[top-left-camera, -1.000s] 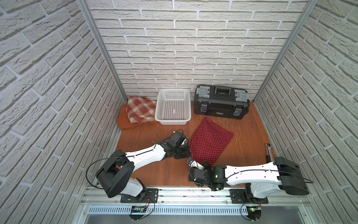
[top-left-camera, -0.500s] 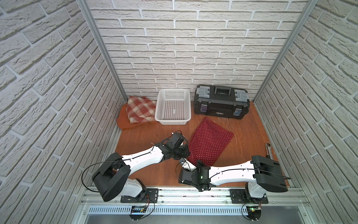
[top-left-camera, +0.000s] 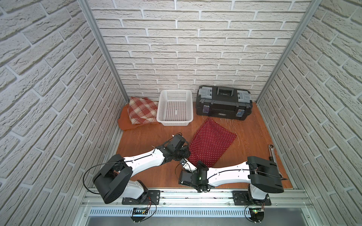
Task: Roll up the skirts
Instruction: Adjust the skirt at the center of the board, then roll the skirt at the center of the board.
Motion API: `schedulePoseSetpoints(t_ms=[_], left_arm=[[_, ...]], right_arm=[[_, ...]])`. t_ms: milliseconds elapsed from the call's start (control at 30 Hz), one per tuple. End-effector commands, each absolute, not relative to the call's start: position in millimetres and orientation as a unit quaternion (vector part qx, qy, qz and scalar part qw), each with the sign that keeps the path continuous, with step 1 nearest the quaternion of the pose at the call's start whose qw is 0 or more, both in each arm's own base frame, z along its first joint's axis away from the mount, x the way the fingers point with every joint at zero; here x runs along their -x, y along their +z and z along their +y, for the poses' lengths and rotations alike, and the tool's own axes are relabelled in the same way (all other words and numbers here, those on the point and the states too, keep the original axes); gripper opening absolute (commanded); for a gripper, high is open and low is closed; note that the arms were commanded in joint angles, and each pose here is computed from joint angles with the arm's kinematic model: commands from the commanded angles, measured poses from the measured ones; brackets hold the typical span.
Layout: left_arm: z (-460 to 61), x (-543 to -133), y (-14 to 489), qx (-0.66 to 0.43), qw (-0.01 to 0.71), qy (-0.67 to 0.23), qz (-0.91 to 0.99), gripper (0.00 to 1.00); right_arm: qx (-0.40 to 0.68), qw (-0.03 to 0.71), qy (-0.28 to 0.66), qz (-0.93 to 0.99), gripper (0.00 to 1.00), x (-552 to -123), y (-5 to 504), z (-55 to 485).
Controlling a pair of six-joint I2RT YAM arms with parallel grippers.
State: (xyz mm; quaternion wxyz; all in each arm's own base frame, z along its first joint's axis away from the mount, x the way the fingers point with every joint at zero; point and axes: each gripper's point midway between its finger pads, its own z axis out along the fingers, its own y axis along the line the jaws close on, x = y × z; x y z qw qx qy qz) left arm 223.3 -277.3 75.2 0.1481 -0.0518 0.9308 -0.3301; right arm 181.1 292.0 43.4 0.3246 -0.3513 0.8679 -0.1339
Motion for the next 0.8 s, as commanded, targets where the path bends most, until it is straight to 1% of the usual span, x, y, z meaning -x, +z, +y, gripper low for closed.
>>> schedulePoseSetpoints(t_ms=[0,200,367,400,533,633,767], left_arm=[[-283,-195,78,0.027,0.110,-0.348,0.931,0.00],[-283,-189,73,0.028,0.106,-0.343,0.933,0.00],[-279,-183,65,0.031,0.100,-0.335,0.936,0.00],[-278,-182,64,0.032,0.099,-0.334,0.937,0.00],[-271,-178,57,0.038,0.097,-0.324,0.940,0.00],[-268,-174,50,0.040,0.096,-0.320,0.942,0.00],[-274,-164,43,0.036,0.096,-0.321,0.941,0.00]], right_arm=[[0.291,0.306,-0.203,0.884,0.84,-211,33,244],[0.286,0.308,-0.235,0.876,0.81,-221,34,235],[0.283,0.301,-0.240,0.878,0.69,-222,28,231],[0.283,0.299,-0.242,0.878,0.69,-221,28,230],[0.288,0.286,-0.237,0.883,0.71,-215,24,224],[0.295,0.265,-0.195,0.897,0.73,-201,16,221],[0.307,0.234,-0.167,0.907,0.76,-184,9,212]])
